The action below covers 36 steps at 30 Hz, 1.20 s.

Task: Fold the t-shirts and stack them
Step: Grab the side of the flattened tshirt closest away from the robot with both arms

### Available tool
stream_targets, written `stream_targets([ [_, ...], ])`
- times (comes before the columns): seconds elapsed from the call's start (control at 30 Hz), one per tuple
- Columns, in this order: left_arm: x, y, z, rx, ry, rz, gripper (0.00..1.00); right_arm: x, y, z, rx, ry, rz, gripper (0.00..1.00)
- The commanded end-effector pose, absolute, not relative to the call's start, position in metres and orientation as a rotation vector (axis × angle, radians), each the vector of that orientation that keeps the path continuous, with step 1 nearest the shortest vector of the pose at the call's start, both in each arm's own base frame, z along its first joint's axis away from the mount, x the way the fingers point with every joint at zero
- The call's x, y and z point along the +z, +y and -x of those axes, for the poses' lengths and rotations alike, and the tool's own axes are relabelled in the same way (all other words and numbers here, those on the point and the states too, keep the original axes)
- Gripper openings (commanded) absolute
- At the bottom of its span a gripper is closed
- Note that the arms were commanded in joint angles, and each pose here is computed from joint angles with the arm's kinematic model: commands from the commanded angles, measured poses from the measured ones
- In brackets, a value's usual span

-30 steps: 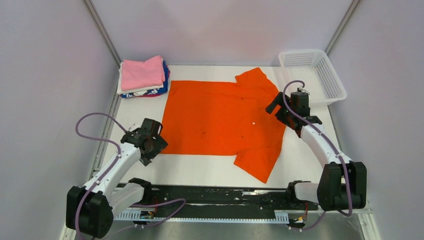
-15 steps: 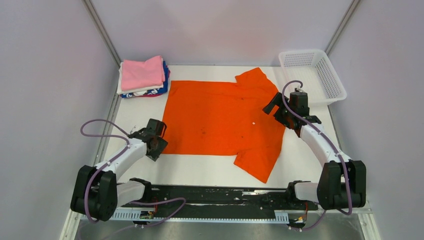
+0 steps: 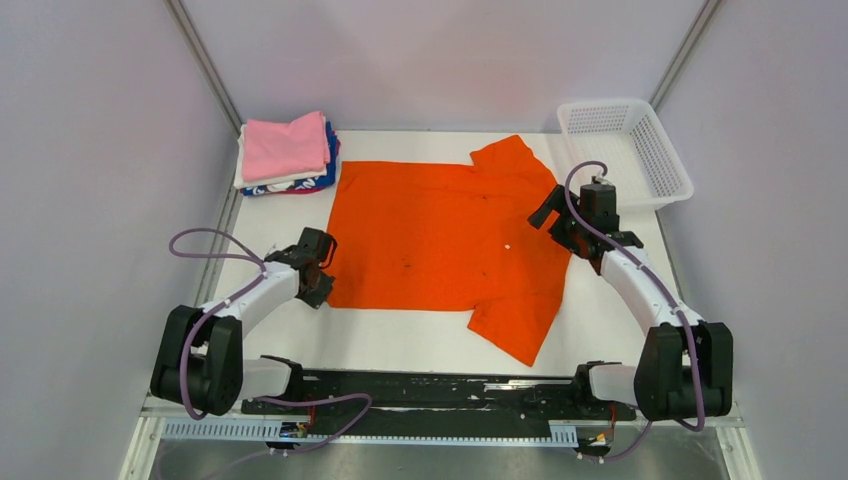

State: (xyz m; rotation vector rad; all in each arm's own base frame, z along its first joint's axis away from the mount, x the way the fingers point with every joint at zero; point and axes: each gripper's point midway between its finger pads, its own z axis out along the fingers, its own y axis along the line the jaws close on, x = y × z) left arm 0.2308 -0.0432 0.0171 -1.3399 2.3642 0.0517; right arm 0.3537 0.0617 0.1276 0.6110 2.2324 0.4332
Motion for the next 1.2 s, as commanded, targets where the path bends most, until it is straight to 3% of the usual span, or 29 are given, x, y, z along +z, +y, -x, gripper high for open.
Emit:
stream_targets([
  [0.0, 0.021, -0.042, -0.231, 0.077, 2.383, 1.322, 0.00, 0.147, 0.062, -0.353, 0.421, 2.210, -0.593, 0.98],
  [0.3, 0.044, -0.036, -0.233, 0.099, 2.405, 1.221, 0.00, 0.110, 0.101, -0.255, 0.263, 2.678, -0.302, 0.97],
  [0.5, 0.051, -0.035, -0.234, 0.118, 2.423, 1.197, 0.00, 0.078, 0.145, -0.171, 0.397, 2.958, -0.184, 0.84],
  [0.67, 0.049, -0.034, -0.229, 0.148, 2.468, 1.171, 0.00, 0.052, 0.151, -0.121, 0.339, 3.099, -0.224, 0.72],
  [1.17, 0.035, -0.040, -0.220, 0.111, 2.510, 1.163, 0.00, -0.002, 0.131, -0.126, 0.051, 3.023, -0.492, 0.43],
])
